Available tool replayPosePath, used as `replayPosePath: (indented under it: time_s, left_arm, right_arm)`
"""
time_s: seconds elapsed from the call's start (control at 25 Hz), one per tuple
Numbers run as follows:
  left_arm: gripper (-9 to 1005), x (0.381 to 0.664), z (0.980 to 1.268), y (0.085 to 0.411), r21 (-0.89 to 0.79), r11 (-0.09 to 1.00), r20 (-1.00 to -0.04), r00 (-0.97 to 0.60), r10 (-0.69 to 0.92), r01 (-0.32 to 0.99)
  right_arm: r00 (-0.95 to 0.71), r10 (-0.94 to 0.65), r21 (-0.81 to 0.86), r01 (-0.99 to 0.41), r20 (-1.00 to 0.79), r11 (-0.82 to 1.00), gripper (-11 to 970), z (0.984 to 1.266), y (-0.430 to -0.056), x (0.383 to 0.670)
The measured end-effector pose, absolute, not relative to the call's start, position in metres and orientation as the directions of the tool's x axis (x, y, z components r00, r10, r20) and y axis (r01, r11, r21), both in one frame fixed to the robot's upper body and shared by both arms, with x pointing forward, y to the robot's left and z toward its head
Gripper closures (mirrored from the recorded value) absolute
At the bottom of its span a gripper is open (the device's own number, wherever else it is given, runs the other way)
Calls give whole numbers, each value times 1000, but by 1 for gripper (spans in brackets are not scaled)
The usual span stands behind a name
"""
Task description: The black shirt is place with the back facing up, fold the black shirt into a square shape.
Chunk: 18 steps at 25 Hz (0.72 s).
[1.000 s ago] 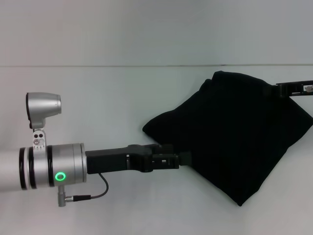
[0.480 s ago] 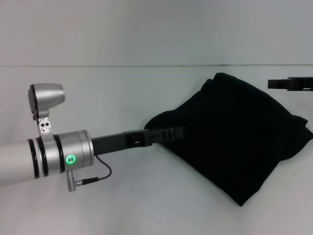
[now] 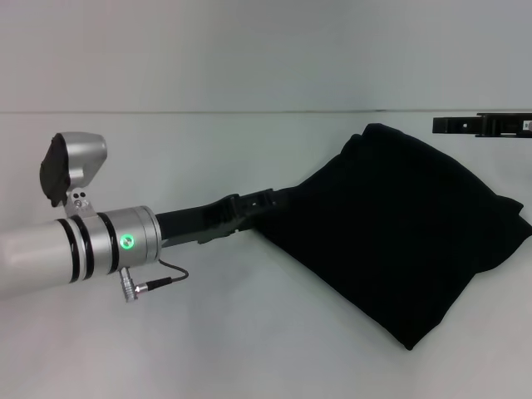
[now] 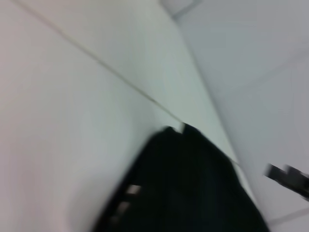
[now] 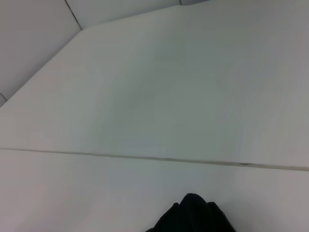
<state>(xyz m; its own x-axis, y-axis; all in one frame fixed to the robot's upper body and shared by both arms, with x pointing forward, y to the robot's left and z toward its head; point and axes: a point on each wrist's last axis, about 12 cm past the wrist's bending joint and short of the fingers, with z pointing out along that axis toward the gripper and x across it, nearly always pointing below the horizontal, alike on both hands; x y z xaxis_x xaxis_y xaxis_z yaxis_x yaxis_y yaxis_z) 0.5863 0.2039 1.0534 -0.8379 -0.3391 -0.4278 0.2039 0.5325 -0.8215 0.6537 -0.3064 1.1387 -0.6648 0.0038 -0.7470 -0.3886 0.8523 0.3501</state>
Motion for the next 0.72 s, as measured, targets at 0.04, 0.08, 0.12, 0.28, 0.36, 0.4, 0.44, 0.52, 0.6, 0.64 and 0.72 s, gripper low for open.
replayPosePath:
  time_s: [0.04,0.08,0.12,0.28,0.36,0.4,0.44,0.52,0.6,0.64,0.72]
  left_arm:
    - [166,588,1052,205,-821,545,-413,-838,-356,173]
    - [166,590,1051,205,-819,553,-403,-839,-365,153]
    - [166,591,1050,204,-816,561,-395,-840,-373,135]
    - [168,596,1048,200,-813,575,-366,-844,-392,85]
    - [169,598,1048,198,-813,577,-359,-845,-396,75]
    - [169,599,1049,196,-812,578,-359,-846,-394,75]
    - [169,600,1049,194,-811,580,-358,-847,-393,74]
    - [170,601,1048,191,-810,583,-355,-849,-392,69]
    - [171,602,1047,188,-806,589,-352,-850,-392,62]
    - [171,602,1047,188,-805,590,-352,-850,-392,61]
    - [172,602,1046,187,-805,591,-348,-851,-394,56]
  right_arm:
    - [-664,1,348,-390,-748,852,184,1139,-306,654]
    - [-663,-2,346,-392,-749,852,177,1139,-306,654]
    - [-662,-4,344,-394,-750,853,170,1139,-306,654]
    - [-660,-8,336,-393,-751,856,141,1140,-310,654]
    - [-658,-9,333,-392,-753,858,142,1141,-311,655]
    - [-658,-8,332,-392,-753,858,142,1141,-311,655]
    - [-657,-7,332,-391,-754,858,143,1142,-312,655]
    - [-656,-6,332,-390,-755,859,143,1142,-313,655]
    - [-655,-6,330,-389,-756,860,144,1142,-314,655]
    - [-655,-8,328,-389,-756,861,144,1142,-314,655]
    - [-655,-8,327,-388,-756,862,145,1143,-315,655]
